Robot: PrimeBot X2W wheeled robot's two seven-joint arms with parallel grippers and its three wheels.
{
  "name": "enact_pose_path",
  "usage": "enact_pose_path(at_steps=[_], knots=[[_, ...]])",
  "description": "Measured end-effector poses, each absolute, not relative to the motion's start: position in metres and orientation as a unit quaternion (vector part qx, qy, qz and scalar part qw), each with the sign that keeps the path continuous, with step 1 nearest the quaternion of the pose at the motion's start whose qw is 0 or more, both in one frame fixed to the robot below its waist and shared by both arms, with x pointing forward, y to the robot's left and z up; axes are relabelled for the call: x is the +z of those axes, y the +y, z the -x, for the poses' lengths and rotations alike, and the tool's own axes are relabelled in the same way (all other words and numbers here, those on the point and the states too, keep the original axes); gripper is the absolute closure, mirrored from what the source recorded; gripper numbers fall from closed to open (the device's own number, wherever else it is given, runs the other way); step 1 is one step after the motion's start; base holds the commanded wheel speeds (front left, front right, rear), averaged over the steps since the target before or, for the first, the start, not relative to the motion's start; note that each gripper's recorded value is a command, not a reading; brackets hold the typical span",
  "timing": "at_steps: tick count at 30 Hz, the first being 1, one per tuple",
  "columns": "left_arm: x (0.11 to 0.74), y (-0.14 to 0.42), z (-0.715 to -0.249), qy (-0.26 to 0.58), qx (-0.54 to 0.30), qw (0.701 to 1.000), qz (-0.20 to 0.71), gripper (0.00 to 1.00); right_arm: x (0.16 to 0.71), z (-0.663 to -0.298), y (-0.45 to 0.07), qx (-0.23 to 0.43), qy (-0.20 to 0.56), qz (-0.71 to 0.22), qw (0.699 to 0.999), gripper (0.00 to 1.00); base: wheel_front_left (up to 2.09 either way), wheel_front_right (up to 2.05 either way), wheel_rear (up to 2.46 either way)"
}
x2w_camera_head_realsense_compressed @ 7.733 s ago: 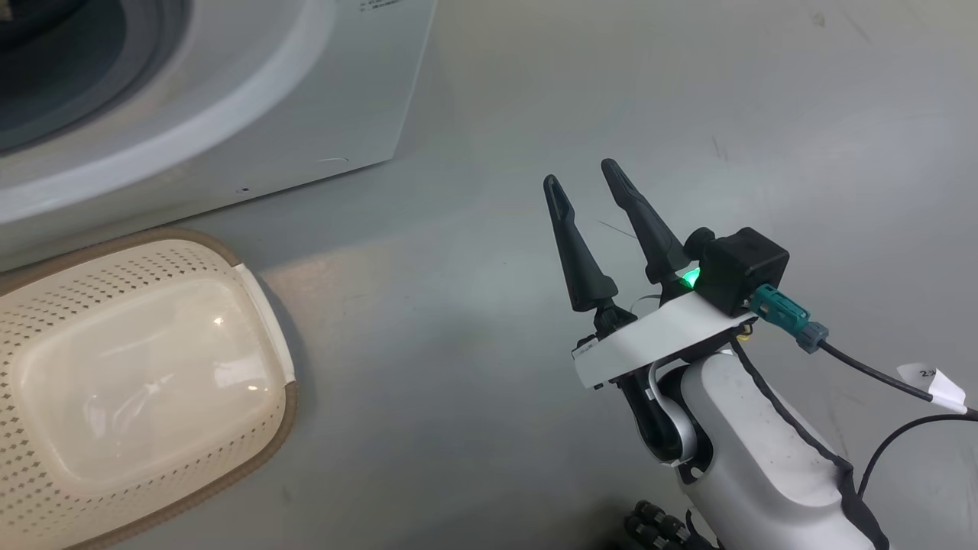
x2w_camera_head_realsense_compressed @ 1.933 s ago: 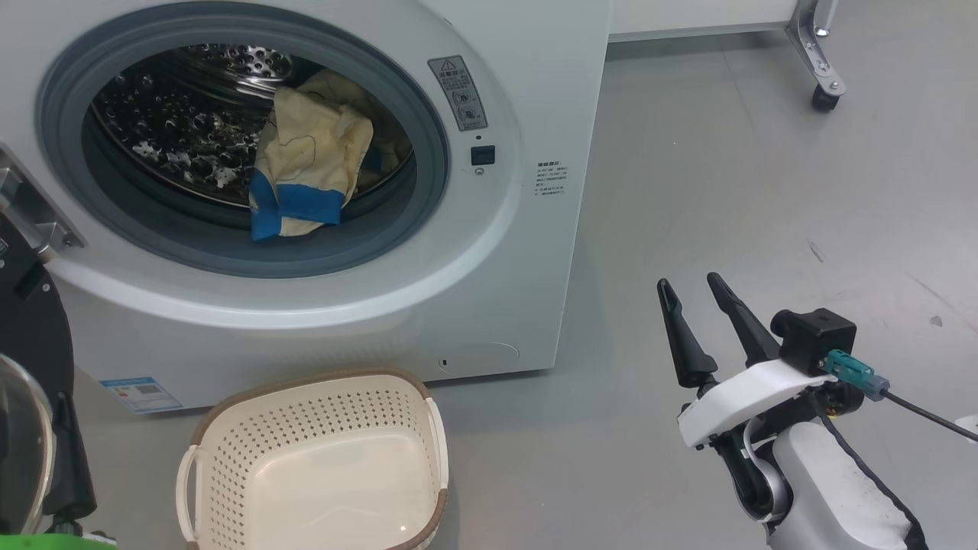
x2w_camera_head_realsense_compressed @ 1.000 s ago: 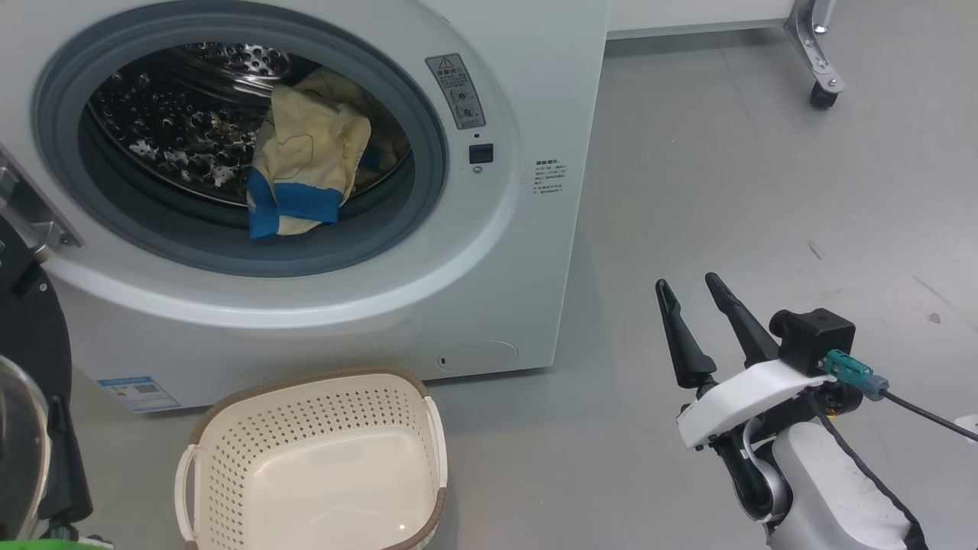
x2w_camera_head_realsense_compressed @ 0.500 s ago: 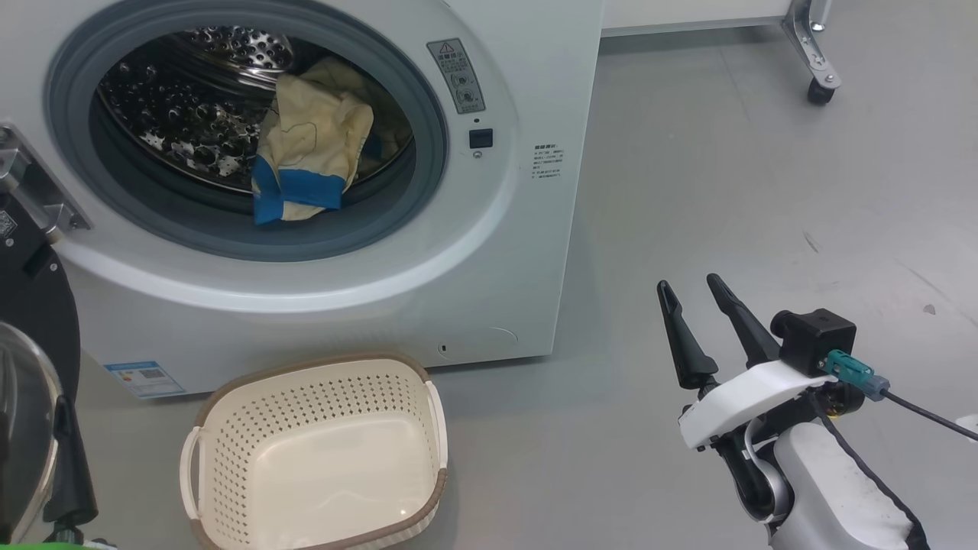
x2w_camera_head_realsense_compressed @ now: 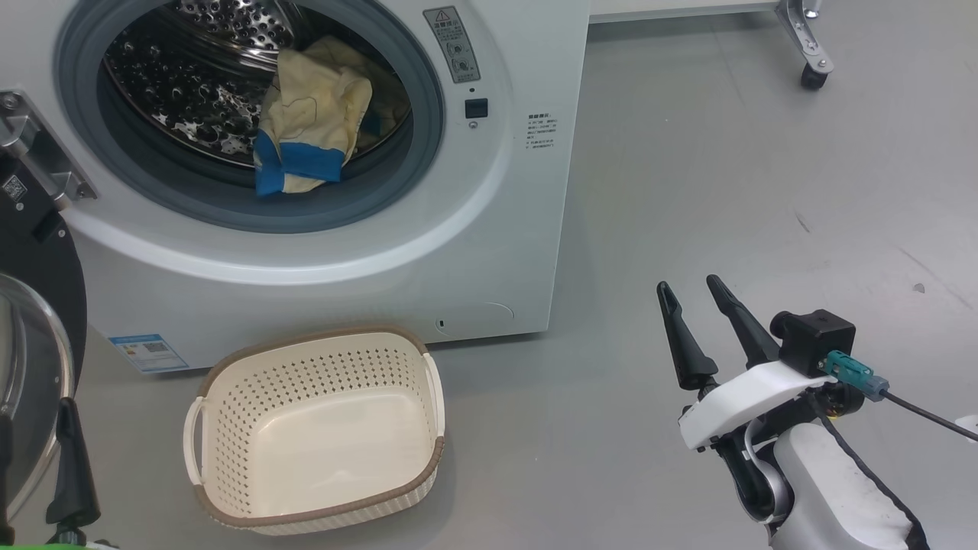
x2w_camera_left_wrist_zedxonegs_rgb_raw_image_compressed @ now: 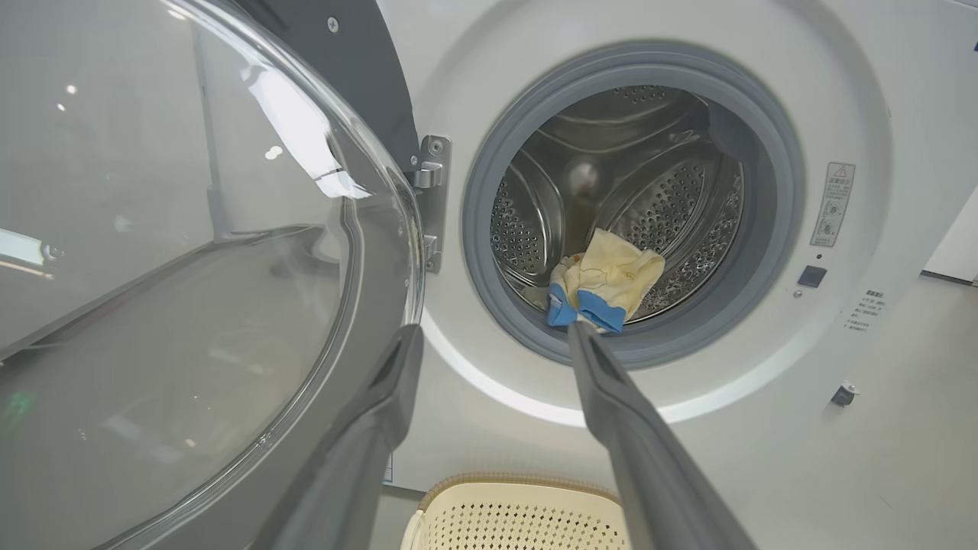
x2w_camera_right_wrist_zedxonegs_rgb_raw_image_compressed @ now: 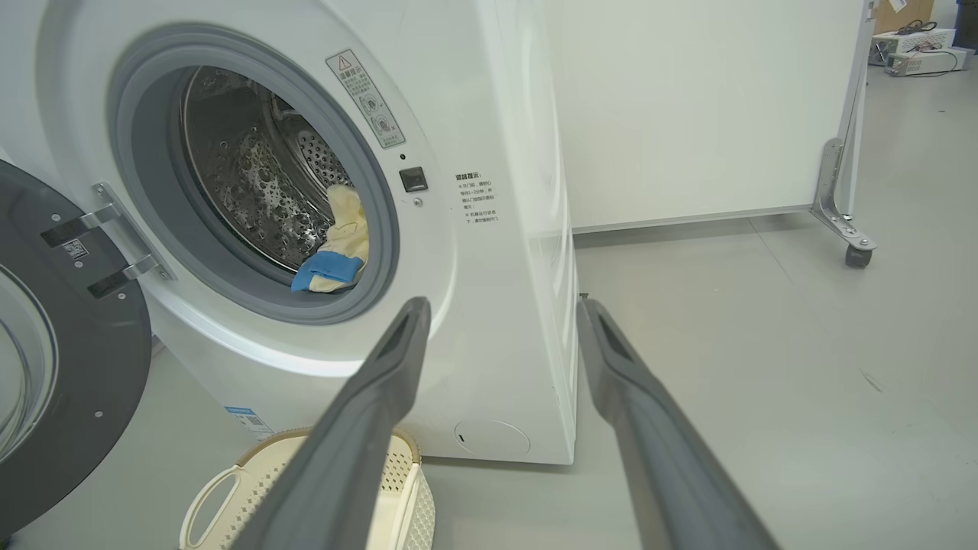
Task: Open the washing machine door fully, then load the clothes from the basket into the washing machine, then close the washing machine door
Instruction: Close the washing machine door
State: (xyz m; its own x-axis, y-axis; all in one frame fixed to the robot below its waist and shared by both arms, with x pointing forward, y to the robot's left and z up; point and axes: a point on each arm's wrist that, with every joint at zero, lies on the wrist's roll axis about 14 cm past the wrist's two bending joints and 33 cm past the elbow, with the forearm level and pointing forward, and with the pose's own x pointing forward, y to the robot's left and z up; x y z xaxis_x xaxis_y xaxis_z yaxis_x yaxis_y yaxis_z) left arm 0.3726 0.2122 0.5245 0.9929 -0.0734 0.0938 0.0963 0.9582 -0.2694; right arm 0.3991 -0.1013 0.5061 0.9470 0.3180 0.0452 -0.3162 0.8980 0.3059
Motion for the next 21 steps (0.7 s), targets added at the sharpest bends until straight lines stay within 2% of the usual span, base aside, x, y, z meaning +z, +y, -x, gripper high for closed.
enact_pose_path(at_steps=[21], knots=[[0.5253, 0.2132, -0.3706, -0.044, -0.041, 0.989, 0.135, 0.00, 0.5075, -0.3992, -0.1005, 0.165, 0.001, -0.155, 0.974, 0.00, -0.09, 0.09, 0.00]])
